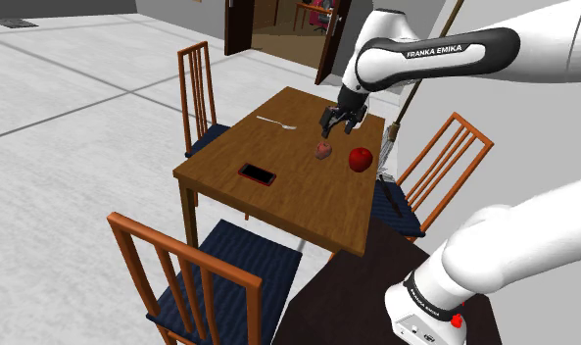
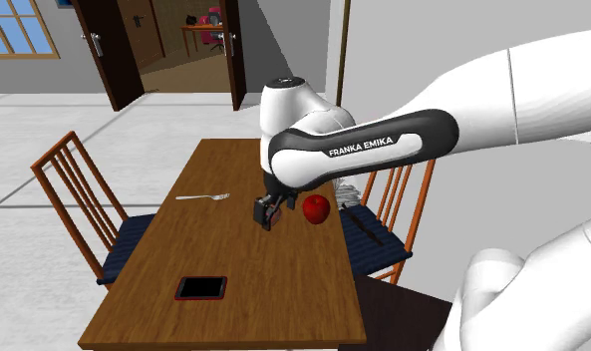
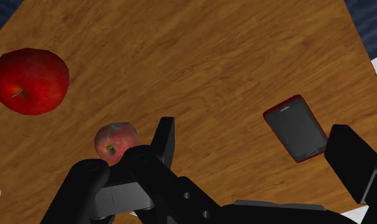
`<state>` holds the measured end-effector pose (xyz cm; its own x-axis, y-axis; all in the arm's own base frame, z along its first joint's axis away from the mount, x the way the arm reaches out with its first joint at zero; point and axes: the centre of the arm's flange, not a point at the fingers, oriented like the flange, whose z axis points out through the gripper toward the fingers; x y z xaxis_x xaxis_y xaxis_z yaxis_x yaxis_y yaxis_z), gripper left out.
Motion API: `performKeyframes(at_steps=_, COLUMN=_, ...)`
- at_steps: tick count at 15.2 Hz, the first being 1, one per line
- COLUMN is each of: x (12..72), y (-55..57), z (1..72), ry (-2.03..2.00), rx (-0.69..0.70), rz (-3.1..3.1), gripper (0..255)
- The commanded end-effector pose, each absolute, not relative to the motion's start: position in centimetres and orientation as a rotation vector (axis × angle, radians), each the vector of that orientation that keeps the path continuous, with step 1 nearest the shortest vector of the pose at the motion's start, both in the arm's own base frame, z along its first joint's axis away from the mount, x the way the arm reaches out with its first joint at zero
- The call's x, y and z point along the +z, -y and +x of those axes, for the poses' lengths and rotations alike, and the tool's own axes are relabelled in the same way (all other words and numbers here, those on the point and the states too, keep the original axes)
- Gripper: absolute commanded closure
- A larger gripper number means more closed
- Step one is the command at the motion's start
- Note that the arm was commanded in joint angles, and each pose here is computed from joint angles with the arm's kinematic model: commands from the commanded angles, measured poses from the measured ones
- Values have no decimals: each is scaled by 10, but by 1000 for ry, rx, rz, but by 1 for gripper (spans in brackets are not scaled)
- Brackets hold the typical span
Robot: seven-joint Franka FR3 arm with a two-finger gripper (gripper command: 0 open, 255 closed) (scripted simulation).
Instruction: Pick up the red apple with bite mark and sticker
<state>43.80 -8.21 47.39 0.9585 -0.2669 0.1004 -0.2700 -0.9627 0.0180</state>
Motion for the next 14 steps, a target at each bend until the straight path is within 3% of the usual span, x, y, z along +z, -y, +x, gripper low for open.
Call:
performKeyframes(at_steps=1, x=460, y=94, z=454, ry=473, rx=157, rz=3065, gripper=0)
performKeyframes(at_steps=14, x=368, y=201, z=543, ry=789, rx=182, rz=2965, gripper=0)
